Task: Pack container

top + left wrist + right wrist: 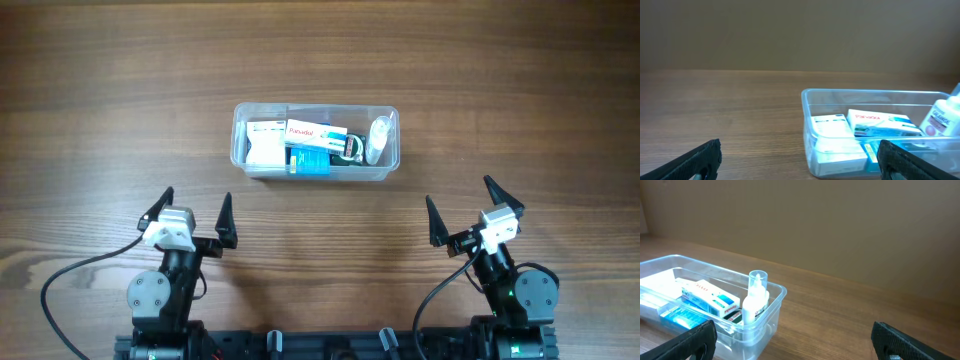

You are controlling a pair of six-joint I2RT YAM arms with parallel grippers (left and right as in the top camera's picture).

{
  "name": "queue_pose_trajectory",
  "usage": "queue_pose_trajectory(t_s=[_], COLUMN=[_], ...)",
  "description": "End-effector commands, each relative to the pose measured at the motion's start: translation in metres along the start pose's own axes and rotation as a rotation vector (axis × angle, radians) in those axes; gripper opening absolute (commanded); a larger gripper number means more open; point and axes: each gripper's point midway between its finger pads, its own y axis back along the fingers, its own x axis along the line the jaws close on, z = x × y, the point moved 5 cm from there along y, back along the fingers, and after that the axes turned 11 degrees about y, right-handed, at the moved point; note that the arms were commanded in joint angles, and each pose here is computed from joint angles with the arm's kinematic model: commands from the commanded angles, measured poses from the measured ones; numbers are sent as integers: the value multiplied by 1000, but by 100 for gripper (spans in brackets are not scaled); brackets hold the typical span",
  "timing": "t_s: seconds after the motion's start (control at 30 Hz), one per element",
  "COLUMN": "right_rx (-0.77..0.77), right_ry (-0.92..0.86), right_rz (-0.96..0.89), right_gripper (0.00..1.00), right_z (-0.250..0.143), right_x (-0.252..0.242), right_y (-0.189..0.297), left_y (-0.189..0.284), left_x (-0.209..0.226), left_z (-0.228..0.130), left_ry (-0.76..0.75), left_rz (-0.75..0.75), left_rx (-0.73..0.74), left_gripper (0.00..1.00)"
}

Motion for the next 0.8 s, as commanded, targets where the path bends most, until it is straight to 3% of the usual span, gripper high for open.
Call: queue_pose_trajectory(t_s=[0.0,0.77], right_rx=[-14,-14], right_ry=[12,12], right_rz=[12,12], right_gripper=[100,100], right_z=[2,2], right_x=[1,1], right_y=[0,0], left_y=[0,2], left_x=[13,25], left_z=[0,3], left_ry=[-26,-21], left_rz=[99,162], left_rx=[-25,-41], left_gripper=[100,100])
